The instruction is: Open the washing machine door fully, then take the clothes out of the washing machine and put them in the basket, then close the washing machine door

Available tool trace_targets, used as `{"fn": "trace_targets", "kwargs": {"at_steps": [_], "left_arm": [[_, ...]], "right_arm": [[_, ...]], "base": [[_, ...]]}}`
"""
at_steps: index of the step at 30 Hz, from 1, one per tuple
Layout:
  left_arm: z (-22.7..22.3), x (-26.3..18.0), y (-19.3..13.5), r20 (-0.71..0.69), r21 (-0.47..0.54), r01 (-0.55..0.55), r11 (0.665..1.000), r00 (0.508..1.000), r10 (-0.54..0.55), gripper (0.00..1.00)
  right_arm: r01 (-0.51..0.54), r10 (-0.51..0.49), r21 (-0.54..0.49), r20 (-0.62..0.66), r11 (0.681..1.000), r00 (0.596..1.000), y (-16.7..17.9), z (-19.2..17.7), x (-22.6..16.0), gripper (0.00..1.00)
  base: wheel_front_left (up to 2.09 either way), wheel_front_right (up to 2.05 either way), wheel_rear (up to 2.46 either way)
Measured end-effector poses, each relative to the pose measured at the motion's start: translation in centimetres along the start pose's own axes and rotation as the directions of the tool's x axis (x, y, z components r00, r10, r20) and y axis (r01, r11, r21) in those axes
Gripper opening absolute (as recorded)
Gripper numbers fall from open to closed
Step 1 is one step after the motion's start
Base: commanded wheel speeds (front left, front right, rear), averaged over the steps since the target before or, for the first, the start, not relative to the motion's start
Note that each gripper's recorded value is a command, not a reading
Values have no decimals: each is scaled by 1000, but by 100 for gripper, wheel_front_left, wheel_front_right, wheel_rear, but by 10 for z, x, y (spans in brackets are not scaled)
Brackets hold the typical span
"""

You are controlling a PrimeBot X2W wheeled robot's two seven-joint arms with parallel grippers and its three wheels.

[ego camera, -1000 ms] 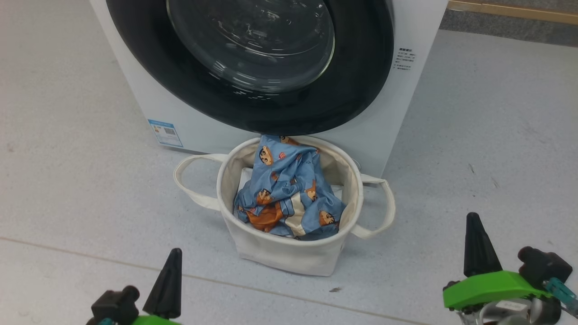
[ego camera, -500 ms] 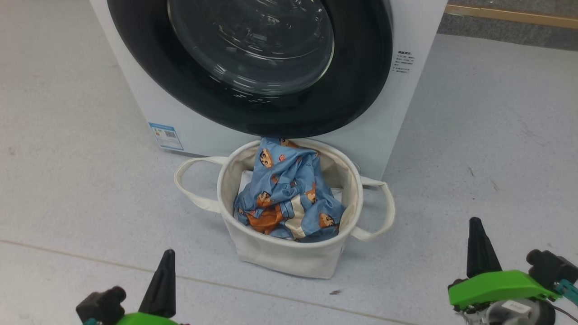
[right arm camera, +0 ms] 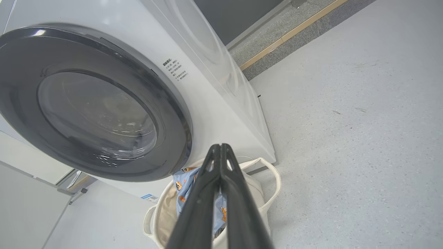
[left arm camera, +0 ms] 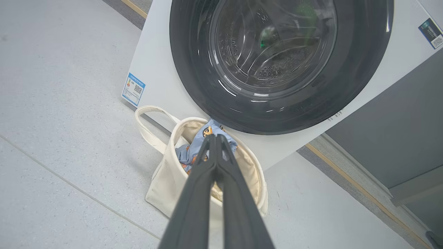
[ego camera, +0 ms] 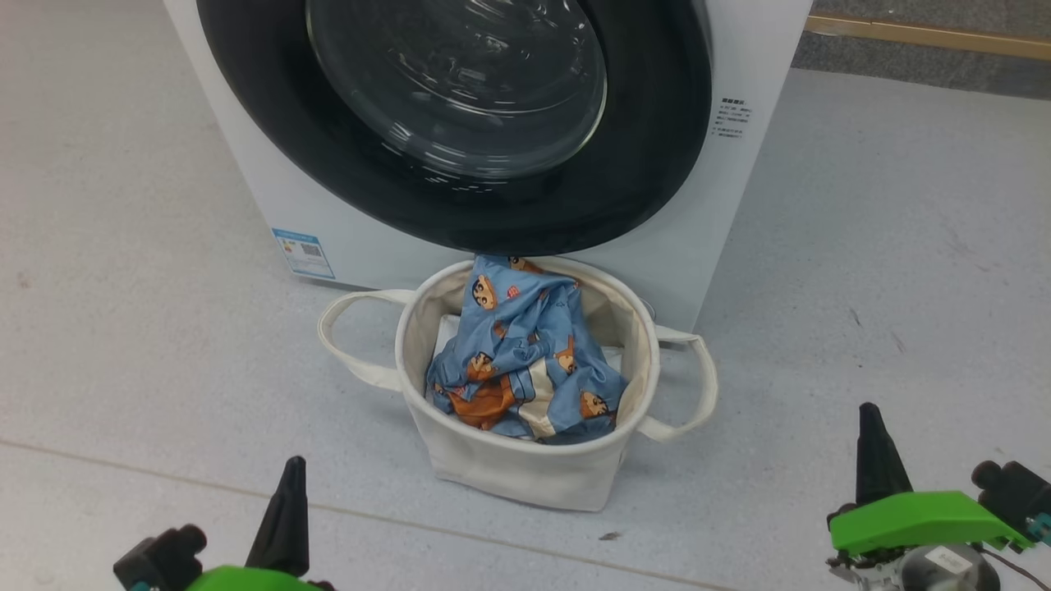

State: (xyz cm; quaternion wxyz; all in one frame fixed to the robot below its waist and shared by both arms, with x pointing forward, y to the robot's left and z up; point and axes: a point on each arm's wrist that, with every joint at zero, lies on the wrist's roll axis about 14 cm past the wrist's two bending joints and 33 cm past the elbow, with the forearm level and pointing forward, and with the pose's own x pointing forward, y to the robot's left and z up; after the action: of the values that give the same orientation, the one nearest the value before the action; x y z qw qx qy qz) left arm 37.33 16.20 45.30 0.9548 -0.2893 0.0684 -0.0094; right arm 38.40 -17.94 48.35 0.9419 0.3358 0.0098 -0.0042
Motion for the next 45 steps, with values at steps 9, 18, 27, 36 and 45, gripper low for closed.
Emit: {"fn": "trace_targets", "kwargs": {"at_steps": [9,18,27,36,45], "left_arm": [[2,-1,3,1,-103,-14,995,1000,15,0],[5,-1,5,-2,-207,-28,978,1000,28,0],[8,-2,8,1,-320,-38,947,999,40,0],[9,-2,9,-3,-418,-41,907,999,44,0],[12,-3,10,-2,-504,-40,863,999,45,0]], "right_arm": [[19,-19,93,-3,995,1000,-4,2,-1,0],[37,-36,187,-10,982,999,-7,2,-2,0],[51,-48,287,-16,956,999,-11,4,-3,0],[63,-59,376,-22,925,998,-14,5,-4,0],[71,-64,455,-30,888,997,-16,5,-5,0]], "base": [[0,0,0],[0,0,0],[0,0,0],[0,0,0],[0,0,0]]}}
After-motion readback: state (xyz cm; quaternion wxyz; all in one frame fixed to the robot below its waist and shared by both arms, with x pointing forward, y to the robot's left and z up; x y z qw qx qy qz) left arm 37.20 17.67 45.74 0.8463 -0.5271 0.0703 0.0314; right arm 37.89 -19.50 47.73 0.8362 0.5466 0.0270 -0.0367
